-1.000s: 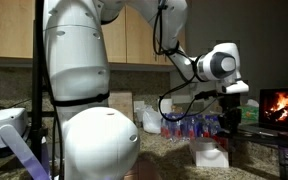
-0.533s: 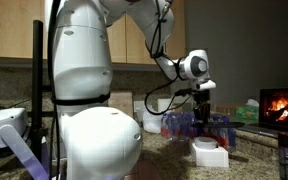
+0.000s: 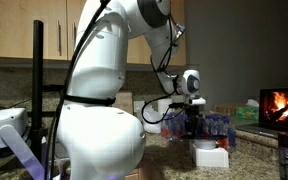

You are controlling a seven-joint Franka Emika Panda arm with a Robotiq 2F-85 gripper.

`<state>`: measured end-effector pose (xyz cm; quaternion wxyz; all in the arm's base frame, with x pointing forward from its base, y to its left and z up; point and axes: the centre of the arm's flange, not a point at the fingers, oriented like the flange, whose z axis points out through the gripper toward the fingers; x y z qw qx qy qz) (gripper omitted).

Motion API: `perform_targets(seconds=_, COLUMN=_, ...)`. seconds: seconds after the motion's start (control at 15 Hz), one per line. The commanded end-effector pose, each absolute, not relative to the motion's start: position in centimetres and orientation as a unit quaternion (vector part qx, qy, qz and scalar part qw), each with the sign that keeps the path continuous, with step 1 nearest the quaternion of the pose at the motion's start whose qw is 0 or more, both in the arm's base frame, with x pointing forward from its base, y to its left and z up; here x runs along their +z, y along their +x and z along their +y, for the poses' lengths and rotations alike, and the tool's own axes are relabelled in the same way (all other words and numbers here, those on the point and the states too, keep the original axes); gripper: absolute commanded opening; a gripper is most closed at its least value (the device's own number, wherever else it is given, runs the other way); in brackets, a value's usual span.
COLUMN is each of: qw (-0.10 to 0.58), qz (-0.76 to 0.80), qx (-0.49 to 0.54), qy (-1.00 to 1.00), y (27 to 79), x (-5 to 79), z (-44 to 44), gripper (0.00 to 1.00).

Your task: Take the bottle and the black object and put them on the counter, then stack the clear tape, the black object and the bottle on the box

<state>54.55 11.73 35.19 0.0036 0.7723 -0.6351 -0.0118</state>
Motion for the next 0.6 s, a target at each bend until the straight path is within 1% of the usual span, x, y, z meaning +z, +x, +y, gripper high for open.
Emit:
perform_targets(seconds=0.0, qw=0.008, qz=-0.658, qx=-0.019, qy=0.753, y=53.8, x=35.13, z=11.98, gripper=0.18)
perform_targets(seconds=0.53, qw=-0.007, qz=-0.672, qx=-0.02, qy=0.741, y=54.06, x=35.82, z=11.32, gripper=0.18)
